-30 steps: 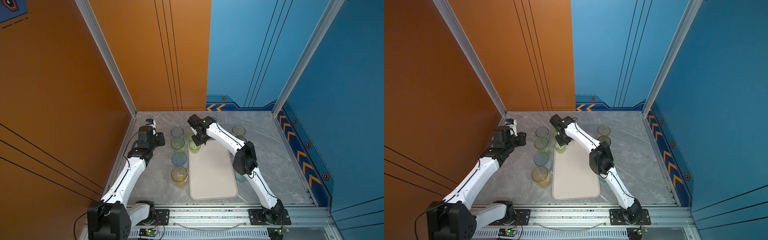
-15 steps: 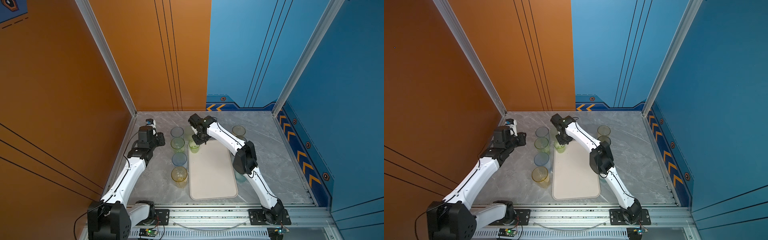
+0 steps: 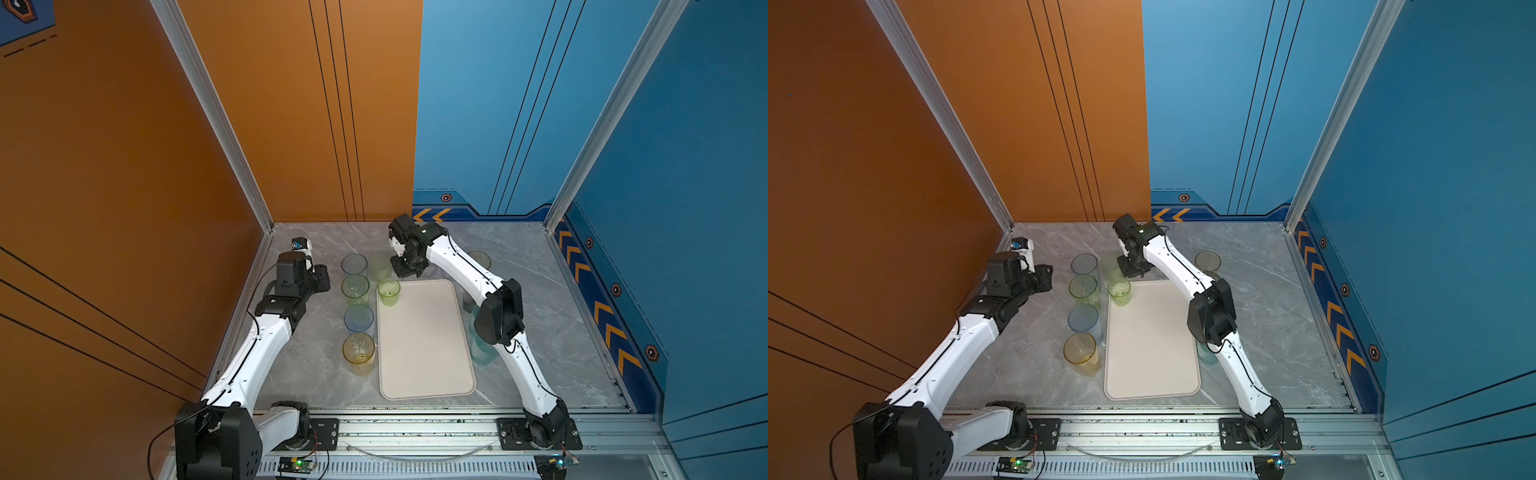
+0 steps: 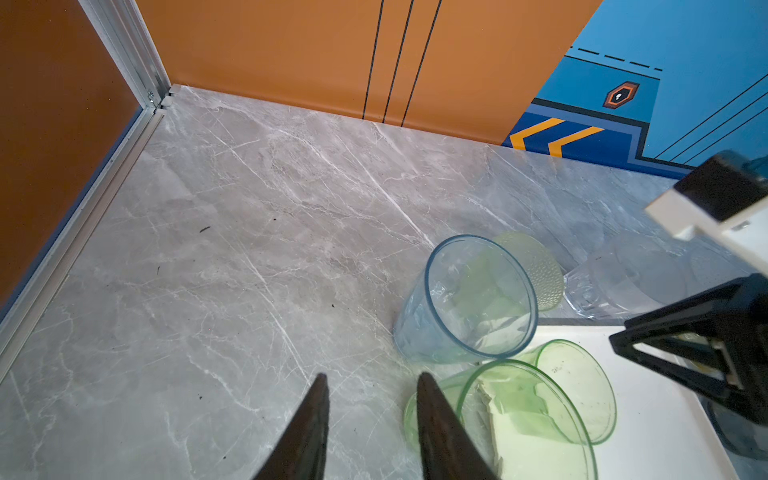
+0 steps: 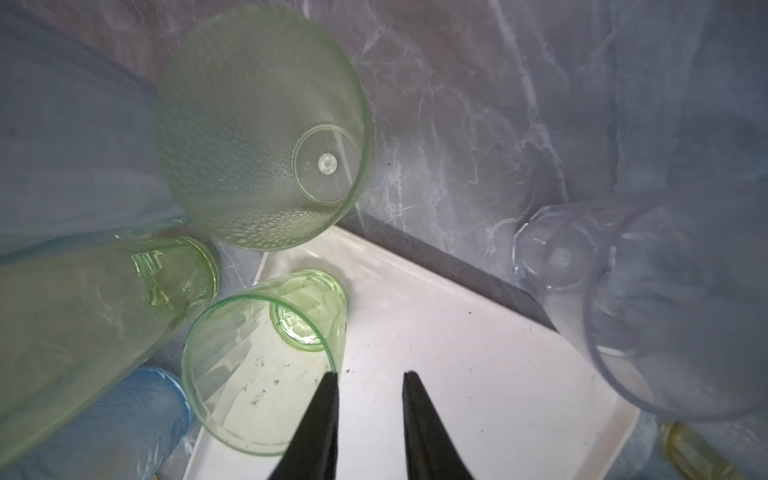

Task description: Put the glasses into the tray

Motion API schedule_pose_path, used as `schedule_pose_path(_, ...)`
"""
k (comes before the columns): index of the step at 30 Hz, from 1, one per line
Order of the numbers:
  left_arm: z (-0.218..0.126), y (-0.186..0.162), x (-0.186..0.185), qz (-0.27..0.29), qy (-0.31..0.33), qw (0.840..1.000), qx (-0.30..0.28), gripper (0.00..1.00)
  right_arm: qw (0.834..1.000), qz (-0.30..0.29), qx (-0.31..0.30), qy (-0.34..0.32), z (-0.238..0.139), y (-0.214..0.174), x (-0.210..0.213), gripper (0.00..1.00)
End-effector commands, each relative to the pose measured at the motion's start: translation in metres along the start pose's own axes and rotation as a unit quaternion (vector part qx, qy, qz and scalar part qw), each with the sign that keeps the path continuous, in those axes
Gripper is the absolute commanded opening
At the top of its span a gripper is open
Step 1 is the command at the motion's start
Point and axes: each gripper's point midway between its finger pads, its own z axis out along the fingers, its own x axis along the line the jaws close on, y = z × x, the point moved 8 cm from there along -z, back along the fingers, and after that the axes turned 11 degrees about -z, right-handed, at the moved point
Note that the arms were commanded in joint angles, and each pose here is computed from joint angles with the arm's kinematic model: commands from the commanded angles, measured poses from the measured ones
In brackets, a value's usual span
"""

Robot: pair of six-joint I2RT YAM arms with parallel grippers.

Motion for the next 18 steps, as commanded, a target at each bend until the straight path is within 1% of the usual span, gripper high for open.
schedule_pose_path(1,-0.002,0.004,0.002,0.007,0.007,1.000,-0.006,0.36,0.999,0.012,-0.049,0.017,-0.030,0.013,0.003,0.27)
schedule_pose_path(8,-0.005,0.001,-0.001,0.027,0.031,0.999,0.002,0.36,0.996,0.041,-0.080,0.019,-0.023,0.024,-0.006,0.27)
schedule_pose_path(12,-0.004,0.002,-0.004,0.033,0.030,0.999,0.002,0.36,0.993,0.058,-0.104,0.022,-0.020,0.033,-0.008,0.27)
schedule_pose_path(18,-0.005,0.005,-0.008,0.038,0.032,0.999,0.000,0.36,0.990,0.082,-0.113,0.016,-0.009,0.038,-0.012,0.27)
